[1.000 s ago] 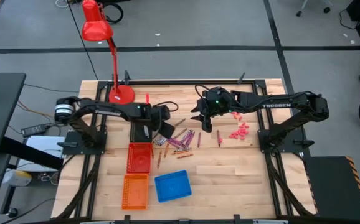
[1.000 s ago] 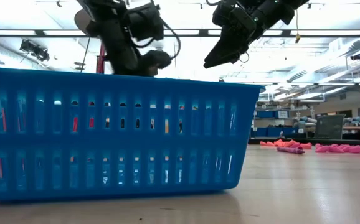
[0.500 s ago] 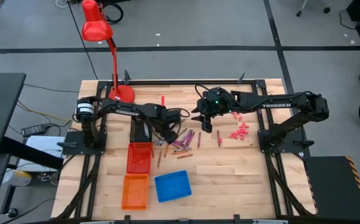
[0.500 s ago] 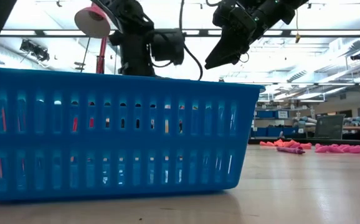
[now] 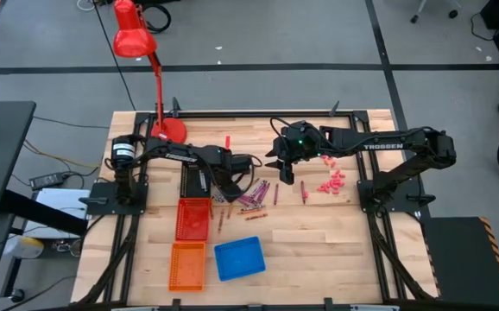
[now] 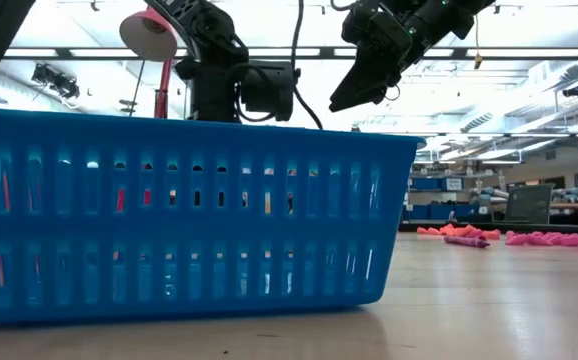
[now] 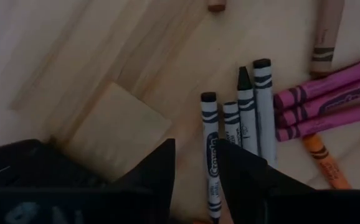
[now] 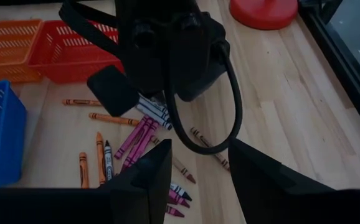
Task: Sort crayons
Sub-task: Put the black crayon into the black bin
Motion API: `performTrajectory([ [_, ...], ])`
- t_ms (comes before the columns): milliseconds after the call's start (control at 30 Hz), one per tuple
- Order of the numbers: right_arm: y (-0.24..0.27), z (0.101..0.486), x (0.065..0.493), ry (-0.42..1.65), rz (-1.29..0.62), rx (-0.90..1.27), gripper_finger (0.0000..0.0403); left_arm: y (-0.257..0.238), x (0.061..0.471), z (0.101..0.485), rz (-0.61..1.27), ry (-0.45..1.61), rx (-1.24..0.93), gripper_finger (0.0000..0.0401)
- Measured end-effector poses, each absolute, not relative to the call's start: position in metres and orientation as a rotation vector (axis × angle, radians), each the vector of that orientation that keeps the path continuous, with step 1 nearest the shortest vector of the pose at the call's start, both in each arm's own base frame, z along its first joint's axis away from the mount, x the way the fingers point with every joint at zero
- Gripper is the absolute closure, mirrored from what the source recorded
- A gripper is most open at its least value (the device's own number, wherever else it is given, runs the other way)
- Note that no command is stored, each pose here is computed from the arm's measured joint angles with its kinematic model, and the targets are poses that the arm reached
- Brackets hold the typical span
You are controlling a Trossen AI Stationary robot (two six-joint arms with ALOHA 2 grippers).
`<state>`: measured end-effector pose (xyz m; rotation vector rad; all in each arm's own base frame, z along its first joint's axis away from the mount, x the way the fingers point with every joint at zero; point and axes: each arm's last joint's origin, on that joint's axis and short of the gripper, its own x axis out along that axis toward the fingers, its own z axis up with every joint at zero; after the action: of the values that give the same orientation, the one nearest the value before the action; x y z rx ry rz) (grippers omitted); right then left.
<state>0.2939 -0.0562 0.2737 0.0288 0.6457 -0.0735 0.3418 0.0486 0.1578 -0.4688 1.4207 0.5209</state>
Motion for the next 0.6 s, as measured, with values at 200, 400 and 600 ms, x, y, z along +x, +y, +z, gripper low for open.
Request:
performTrajectory([
  [200,-0.0562,0.2737,0.2939,0.646,-0.074,0.029,0.0241,0.0487,0.3418,0.1577,0.487,1.430,-0.428,0.0271],
  [400,-0.0562,0.2737,0.2939,0.646,-0.074,0.029,0.0241,0.0451,0.3434,0.1524,0.457,1.447,-0.400,0.0271],
  [600,-0.0562,0.2737,0.2940,0.645,-0.075,0.032,0.0241,0.0418,0.3429,0.1511,0.448,1.464,-0.397,0.0271],
])
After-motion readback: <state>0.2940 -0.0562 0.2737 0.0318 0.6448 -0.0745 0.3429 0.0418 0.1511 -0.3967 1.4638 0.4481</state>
